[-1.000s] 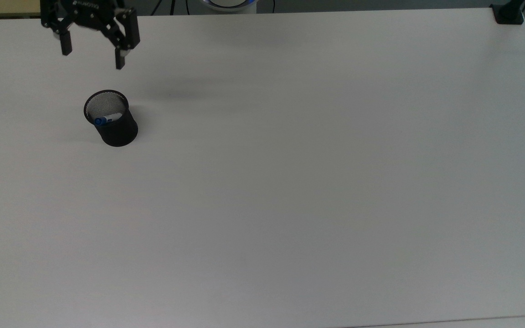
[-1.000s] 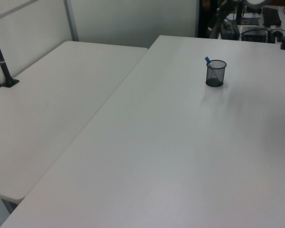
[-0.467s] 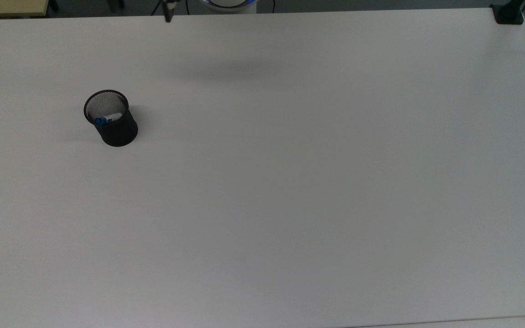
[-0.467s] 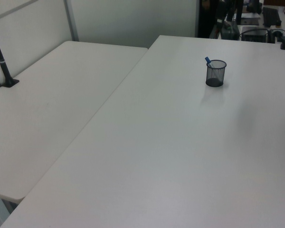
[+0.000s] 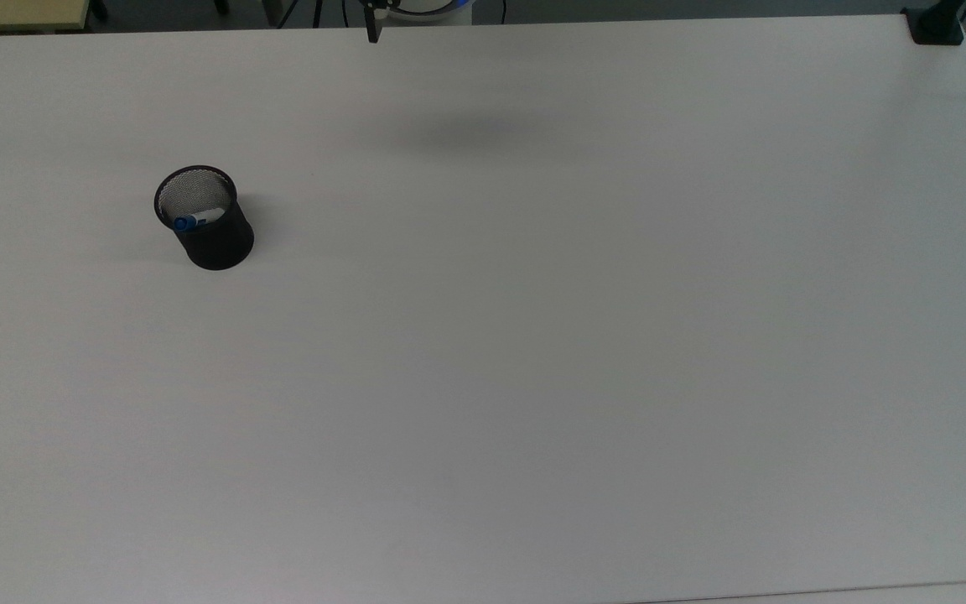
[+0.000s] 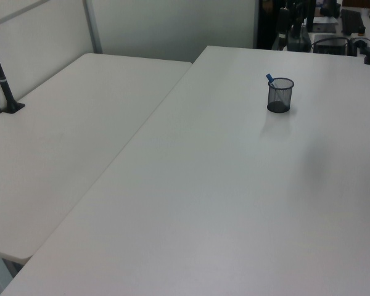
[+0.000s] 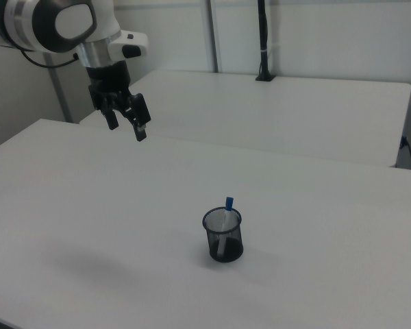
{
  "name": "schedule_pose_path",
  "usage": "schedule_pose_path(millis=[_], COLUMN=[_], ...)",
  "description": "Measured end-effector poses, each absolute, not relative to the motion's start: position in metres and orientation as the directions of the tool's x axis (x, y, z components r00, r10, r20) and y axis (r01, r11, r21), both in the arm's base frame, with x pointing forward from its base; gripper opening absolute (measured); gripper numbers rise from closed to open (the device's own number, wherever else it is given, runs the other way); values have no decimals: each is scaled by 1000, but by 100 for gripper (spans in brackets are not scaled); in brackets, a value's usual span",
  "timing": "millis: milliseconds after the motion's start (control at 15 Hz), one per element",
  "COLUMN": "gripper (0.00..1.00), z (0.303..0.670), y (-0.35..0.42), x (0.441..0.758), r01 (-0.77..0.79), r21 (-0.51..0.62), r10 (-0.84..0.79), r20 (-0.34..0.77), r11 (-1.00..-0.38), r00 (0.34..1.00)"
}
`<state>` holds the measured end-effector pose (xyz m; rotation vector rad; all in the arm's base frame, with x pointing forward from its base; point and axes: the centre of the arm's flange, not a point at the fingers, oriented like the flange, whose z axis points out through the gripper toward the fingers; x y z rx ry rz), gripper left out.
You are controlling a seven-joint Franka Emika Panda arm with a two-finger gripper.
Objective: Insert the marker
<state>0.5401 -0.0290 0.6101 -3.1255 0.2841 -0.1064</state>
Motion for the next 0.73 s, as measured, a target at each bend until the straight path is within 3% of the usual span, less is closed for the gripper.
schedule_pose_path(millis=[733], gripper=[100], z=[606], y=[-34], x=[566], r01=[-164], r21=[-12], r10=[-164], r20=[127], r11=[-986], r00=[978])
